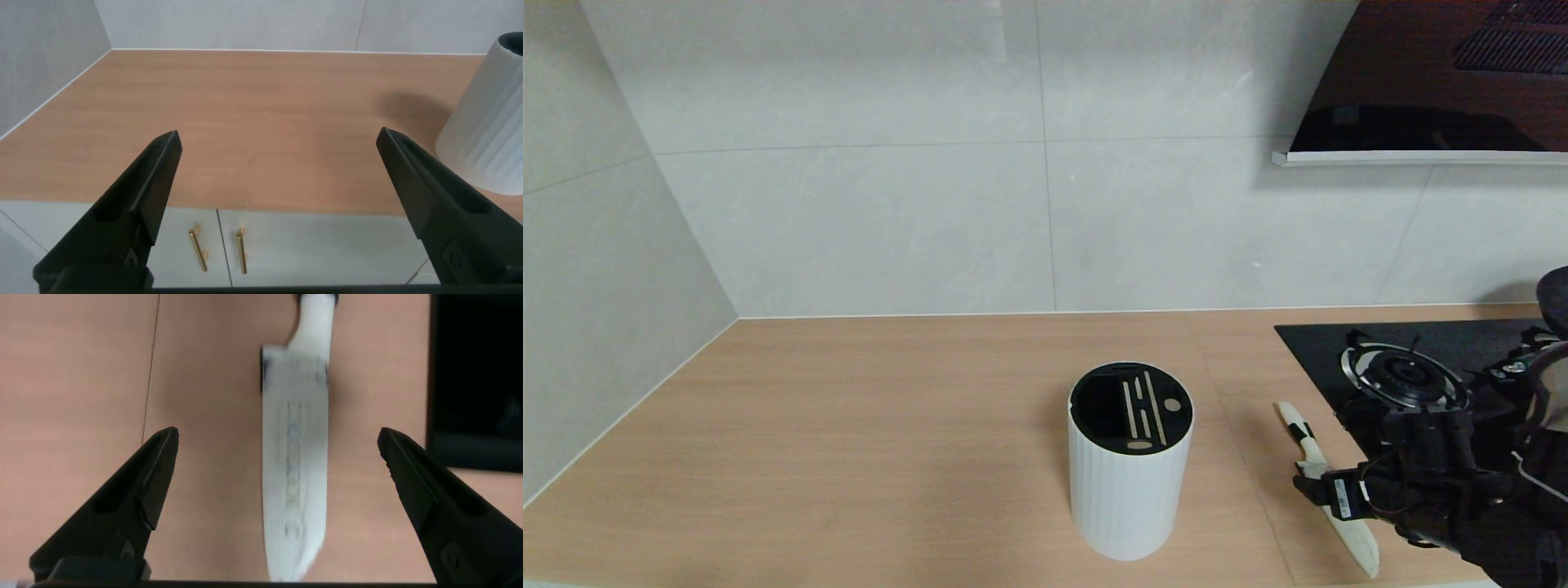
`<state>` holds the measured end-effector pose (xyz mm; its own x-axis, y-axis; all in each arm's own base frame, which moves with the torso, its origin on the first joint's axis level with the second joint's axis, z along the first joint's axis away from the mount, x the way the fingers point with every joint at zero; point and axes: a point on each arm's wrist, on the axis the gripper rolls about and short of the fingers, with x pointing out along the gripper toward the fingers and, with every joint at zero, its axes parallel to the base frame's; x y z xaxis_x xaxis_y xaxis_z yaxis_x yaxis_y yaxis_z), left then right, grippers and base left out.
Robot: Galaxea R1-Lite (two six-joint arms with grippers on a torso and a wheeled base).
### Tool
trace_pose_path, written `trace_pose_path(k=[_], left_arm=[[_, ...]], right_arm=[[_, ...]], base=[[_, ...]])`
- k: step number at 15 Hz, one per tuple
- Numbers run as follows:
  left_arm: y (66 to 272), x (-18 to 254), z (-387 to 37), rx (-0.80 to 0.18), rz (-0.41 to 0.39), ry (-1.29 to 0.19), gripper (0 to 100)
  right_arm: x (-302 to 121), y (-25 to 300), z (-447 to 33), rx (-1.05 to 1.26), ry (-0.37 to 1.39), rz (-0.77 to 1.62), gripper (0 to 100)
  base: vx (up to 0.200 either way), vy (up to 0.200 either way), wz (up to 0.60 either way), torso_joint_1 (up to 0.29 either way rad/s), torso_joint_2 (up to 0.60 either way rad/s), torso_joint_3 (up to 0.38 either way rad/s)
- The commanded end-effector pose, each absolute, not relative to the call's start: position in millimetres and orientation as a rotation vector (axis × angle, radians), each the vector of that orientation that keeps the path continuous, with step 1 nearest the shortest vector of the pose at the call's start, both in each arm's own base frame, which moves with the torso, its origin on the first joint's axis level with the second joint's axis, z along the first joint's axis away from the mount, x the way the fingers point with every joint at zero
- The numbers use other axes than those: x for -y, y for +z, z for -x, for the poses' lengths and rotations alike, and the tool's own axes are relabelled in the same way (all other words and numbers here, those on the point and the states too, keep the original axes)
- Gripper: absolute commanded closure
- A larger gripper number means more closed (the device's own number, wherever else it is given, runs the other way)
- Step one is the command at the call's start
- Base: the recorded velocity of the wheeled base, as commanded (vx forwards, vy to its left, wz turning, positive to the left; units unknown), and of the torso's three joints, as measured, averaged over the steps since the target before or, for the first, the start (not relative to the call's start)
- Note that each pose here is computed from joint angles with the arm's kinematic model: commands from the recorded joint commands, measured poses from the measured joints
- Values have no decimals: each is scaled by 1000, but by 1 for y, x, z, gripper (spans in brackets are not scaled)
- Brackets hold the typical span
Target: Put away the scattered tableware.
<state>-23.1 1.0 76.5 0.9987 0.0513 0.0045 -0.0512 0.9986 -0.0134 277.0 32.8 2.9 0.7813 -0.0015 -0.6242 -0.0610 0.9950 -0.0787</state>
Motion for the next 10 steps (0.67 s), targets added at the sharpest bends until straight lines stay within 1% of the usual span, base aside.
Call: trace_pose_path(k=[1,10], left_arm=[[76,-1,23,5,14,52,0],[76,-1,23,5,14,52,0]], right_arm=[[-31,-15,-280,-701,18,101,0],[-24,-37,-295,-696,-10,75,0]], base=[[0,0,0,0,0,0],[0,0,0,0,0,0]])
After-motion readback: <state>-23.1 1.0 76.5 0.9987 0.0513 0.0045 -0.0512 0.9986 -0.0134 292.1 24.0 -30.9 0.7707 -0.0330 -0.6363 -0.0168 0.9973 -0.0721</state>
